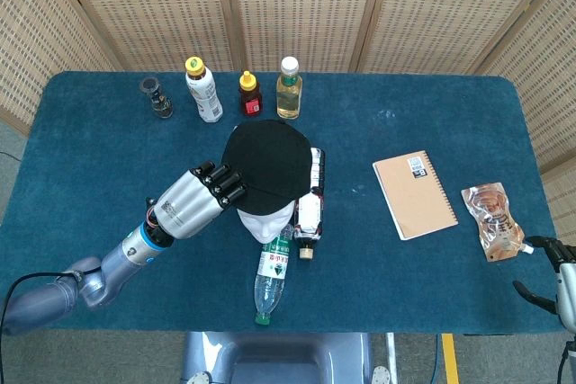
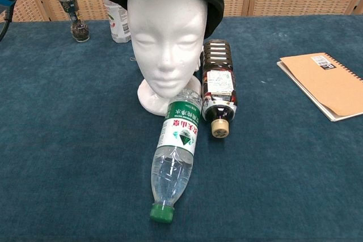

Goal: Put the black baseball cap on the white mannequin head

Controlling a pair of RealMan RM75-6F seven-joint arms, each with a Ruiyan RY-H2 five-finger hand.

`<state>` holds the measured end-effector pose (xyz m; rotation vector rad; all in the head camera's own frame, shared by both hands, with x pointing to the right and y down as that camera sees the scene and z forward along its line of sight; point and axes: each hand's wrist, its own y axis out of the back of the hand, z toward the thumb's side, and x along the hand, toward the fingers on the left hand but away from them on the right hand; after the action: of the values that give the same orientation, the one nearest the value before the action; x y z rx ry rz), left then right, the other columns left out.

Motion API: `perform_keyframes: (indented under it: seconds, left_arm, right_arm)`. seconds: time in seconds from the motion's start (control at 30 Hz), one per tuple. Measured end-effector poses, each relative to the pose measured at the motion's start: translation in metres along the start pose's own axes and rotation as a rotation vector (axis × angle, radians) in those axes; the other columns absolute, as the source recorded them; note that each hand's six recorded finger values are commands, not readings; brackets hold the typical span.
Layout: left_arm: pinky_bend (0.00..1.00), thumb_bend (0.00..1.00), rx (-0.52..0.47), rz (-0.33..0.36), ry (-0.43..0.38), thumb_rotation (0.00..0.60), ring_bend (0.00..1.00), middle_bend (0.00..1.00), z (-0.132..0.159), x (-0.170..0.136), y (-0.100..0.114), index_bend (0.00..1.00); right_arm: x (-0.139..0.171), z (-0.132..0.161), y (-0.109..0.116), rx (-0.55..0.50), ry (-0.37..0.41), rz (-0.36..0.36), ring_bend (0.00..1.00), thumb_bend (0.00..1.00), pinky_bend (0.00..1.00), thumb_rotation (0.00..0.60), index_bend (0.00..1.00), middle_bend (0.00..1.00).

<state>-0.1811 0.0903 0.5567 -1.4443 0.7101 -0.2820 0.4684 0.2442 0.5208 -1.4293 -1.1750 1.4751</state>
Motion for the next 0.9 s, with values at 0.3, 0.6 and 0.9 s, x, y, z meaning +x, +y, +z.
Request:
perform_keyframes:
  seconds: [0.3, 0.6, 0.9]
  left_arm:
    - [0.72, 0.43, -0.013, -0.028, -0.007, 0.6, 0.49, 0.56, 0.0072, -0.0051, -0.0056, 0.79]
    - [0.64, 0.26, -0.023, -0.07, 0.018, 0.6, 0.4, 0.49, 0.0079, -0.0063, -0.0088, 0.62]
    - [0.59, 0.25, -0.02, -0.072, 0.055, 0.6, 0.34, 0.42, 0.0024, -0.0077, -0.0019, 0.51]
  right_arm:
    - [0.0, -0.0022, -0.0012, -0.002, -0.004, 0.005, 0.41, 0.09, 0.32, 0.6, 0.31, 0.37]
    - [0.0, -0.0024, -0.0005, -0.002, -0.005, 0.001, 0.41, 0.09, 0.32, 0.6, 0.31, 0.38]
    - [-0.0001, -0.0018, -0.0007, -0.003, -0.002, 0.001, 0.41, 0.09, 0.32, 0.6, 0.31, 0.38]
